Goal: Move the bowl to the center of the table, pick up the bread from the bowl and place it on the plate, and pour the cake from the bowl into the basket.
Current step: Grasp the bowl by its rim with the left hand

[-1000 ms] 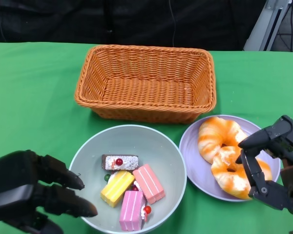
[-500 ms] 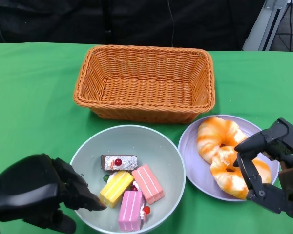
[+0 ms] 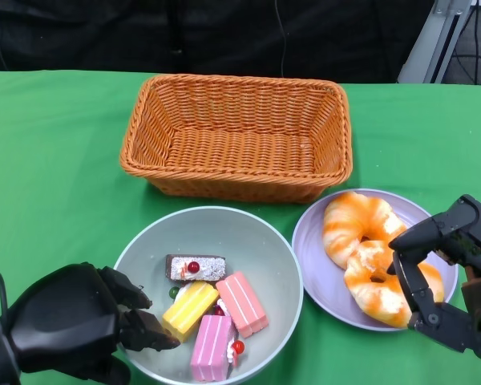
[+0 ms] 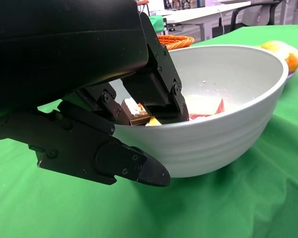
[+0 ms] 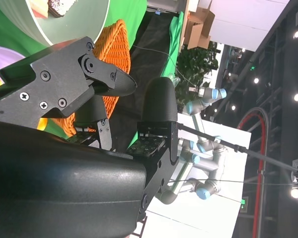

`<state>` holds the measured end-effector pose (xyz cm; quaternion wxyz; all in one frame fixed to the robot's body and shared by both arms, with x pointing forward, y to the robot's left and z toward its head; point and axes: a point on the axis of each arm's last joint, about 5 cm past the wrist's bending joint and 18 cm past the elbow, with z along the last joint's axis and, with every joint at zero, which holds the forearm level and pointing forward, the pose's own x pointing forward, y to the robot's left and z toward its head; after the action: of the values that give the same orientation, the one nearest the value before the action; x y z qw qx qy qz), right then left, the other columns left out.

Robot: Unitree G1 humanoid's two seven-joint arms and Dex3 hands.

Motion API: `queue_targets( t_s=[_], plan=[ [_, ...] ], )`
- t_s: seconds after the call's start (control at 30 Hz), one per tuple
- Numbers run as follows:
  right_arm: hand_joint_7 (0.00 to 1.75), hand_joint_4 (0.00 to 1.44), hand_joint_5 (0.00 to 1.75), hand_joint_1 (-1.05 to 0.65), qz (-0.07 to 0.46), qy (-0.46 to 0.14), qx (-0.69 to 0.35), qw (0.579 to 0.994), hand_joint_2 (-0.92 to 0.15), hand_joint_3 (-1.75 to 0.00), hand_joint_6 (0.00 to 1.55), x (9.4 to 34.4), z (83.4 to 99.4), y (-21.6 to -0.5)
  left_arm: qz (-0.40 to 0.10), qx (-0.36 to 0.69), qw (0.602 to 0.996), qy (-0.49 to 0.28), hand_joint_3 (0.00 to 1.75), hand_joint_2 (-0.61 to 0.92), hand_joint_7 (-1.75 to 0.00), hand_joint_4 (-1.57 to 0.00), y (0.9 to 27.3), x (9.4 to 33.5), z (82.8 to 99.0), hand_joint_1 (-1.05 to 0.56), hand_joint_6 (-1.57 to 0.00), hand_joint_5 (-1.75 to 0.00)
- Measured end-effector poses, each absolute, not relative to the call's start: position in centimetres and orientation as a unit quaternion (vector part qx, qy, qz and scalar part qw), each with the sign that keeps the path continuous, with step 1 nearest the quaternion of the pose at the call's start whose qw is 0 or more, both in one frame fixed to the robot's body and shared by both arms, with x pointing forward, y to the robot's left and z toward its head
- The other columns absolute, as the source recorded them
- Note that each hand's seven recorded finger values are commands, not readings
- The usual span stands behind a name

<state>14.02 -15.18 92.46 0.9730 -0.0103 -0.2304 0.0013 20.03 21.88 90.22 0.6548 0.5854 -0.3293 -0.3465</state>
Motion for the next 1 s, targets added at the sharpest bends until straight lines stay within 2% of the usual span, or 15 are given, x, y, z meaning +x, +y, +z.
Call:
queue_targets(
  t_s=[0.1, 0.5, 0.8, 1.0],
  plan=[
    [1.33, 0.61, 1.59, -0.05, 0.001, -0.231, -0.010, 0.973, -0.56, -1.02, 0.62, 14.0, 92.5, -15.2, -0.348, 0.589, 0.651, -0.330, 0.00, 0.91, -0.02, -0.93, 21.6, 20.1, 89.7, -0.50, -0.90, -0.01],
    [1.32, 0.61, 1.58, -0.05, 0.000, -0.231, -0.008, 0.973, -0.58, -0.99, 0.61, 14.0, 92.5, -15.2, -0.358, 0.599, 0.638, -0.324, 0.01, 0.92, -0.01, -0.93, 21.1, 20.1, 88.5, -0.51, -0.92, 0.00],
    [1.32, 0.61, 1.58, -0.05, -0.001, -0.231, -0.008, 0.973, -0.58, -0.98, 0.62, 14.0, 92.5, -15.2, -0.360, 0.603, 0.635, -0.321, 0.02, 0.92, 0.00, -0.90, 21.0, 20.1, 88.3, -0.51, -0.90, 0.00],
    [1.31, 0.61, 1.56, -0.04, -0.001, -0.231, -0.009, 0.973, -0.57, -0.98, 0.62, 14.0, 92.5, -15.1, -0.358, 0.579, 0.651, -0.335, 0.05, 0.92, 0.00, -0.88, 19.6, 20.7, 87.6, -0.41, -0.85, 0.00]
  ],
)
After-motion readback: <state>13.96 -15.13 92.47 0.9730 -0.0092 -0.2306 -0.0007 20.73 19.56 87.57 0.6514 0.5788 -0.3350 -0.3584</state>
